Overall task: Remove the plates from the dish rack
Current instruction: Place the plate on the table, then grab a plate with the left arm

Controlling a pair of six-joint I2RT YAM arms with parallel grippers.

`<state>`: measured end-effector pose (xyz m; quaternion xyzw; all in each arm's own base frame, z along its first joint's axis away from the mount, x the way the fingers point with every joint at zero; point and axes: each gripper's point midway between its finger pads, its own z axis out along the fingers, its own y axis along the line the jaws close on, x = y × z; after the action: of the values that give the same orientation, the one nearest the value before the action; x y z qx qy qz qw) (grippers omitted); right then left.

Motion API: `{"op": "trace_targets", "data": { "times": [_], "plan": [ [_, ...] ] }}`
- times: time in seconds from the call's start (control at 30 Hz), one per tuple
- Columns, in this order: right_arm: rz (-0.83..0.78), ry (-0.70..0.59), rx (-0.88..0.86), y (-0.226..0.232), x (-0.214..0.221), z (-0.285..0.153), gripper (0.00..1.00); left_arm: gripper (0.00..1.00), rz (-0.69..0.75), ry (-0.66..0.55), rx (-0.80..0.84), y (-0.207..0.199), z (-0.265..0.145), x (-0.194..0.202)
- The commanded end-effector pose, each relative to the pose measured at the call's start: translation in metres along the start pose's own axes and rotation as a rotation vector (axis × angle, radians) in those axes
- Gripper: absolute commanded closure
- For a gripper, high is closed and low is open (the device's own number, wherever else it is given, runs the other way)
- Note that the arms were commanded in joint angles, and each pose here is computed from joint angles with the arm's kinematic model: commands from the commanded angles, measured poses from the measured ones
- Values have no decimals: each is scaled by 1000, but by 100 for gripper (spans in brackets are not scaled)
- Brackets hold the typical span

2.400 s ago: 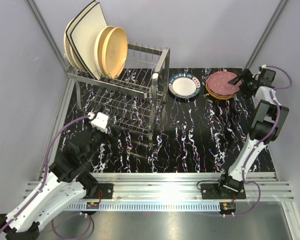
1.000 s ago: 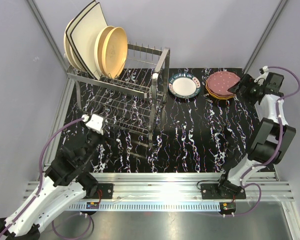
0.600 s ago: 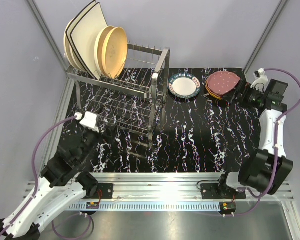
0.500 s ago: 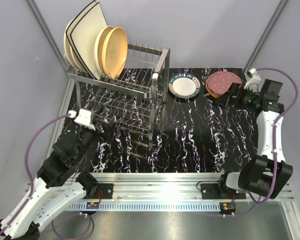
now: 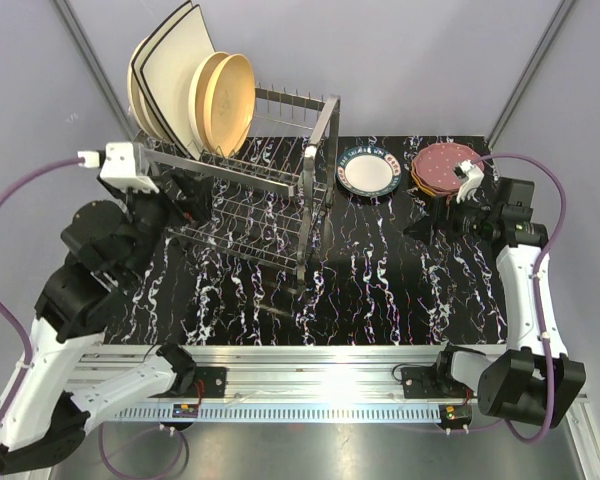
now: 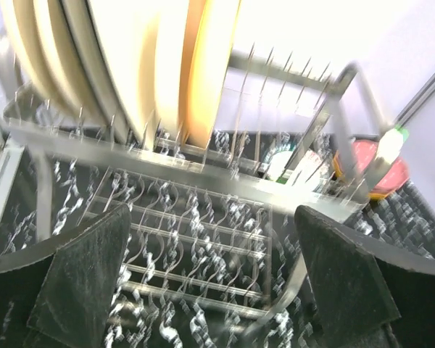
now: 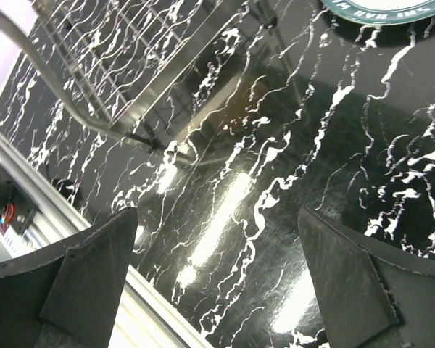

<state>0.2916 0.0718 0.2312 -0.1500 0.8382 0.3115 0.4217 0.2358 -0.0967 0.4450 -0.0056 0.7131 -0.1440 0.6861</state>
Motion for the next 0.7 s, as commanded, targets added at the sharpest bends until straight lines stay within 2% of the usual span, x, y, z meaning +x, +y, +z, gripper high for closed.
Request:
{"op": "trace_targets", "data": {
  "times": [0.0, 0.07, 0.3, 0.33, 0.57, 0.67],
  "plan": [
    [-71, -22, -65, 14, -2, -4, 0, 2, -49, -19, -17, -9, 10, -29],
    [-87, -22, -71, 16, 0, -5, 0, 4, -67, -42, -2, -16, 12, -50],
    [-130, -52, -22, 16, -2, -11, 0, 19, -65, 12, -12, -35, 64, -64],
    [-129, -55, -16, 15, -2, -12, 0, 21, -76, -9, -5, -36, 63, -77],
    [-141, -60, 10, 12, -2, -13, 0, 34, -76, 65, 3, -38, 103, -68],
    [-140, -54, 14, 11, 0, -12, 0, 35, -72, 66, -3, -36, 109, -69]
  ]
}}
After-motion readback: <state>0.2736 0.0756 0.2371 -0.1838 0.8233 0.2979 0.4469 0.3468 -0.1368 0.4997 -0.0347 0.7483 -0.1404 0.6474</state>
